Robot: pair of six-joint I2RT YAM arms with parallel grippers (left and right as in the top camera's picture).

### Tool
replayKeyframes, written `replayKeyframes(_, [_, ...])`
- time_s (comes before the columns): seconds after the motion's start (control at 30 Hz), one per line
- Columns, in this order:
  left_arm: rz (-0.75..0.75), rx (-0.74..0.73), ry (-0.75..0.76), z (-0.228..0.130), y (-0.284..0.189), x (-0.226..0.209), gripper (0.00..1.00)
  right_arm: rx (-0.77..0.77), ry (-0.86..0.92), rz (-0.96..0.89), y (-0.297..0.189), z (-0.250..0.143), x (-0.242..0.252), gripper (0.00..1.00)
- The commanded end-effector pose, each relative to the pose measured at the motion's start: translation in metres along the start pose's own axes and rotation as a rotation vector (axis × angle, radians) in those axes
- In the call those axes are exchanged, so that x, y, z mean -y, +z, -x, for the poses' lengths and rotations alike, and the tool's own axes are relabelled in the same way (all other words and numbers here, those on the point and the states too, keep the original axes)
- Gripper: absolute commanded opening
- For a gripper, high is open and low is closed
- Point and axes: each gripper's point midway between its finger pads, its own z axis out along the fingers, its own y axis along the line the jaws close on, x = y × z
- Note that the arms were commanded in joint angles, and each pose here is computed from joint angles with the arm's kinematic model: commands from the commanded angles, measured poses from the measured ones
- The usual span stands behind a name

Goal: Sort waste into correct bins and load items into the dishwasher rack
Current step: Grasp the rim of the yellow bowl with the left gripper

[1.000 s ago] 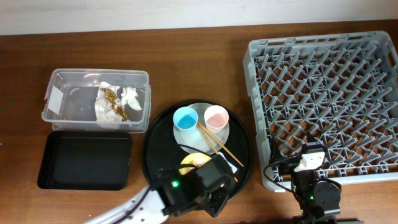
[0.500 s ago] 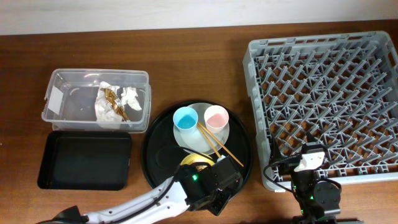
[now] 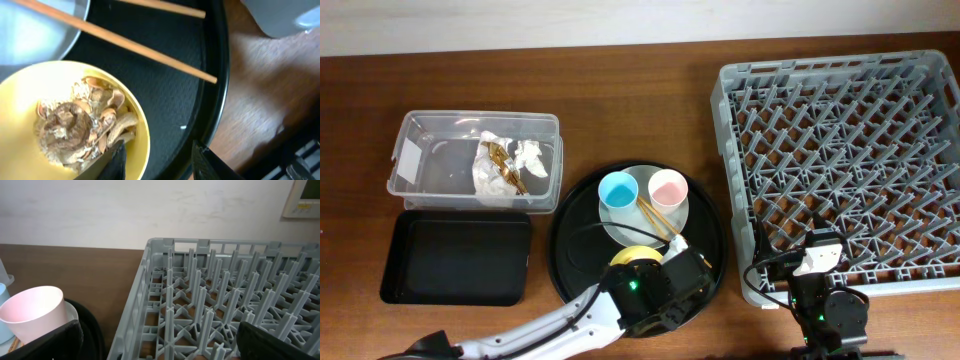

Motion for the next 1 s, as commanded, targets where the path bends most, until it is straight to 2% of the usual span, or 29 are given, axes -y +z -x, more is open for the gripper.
replayKeyframes(0.0, [0.086, -0.018, 0.000, -0.004, 0.017, -0.013, 0.42, 0.000, 0.001, -0.005, 0.000, -0.002, 0.001, 0.99])
replayKeyframes(0.43, [0.097, -0.060, 0.004, -0.009, 0.036, -0.012, 0.41, 0.000, 0.001, -0.005, 0.000, -0.002, 0.001, 0.98])
replayKeyframes(0.5, [0.096, -0.056, 0.002, -0.008, 0.036, -0.012, 0.28, 0.000, 0.001, -0.005, 0.000, -0.002, 0.001, 0.99])
replayKeyframes(0.8, [0.101, -0.067, 0.003, -0.010, 0.040, -0.013, 0.25, 0.000, 0.001, -0.005, 0.000, -0.002, 0.001, 0.99])
replayKeyframes(0.9, [0.101, -0.067, 0.003, -0.010, 0.040, -0.013, 0.21, 0.000, 0.001, -0.005, 0.000, -0.002, 0.001, 0.98])
replayKeyframes(0.97, [0.101, -0.067, 0.003, -0.010, 0.040, -0.013, 0.13, 0.000, 0.001, -0.005, 0.000, -0.002, 0.001, 0.99])
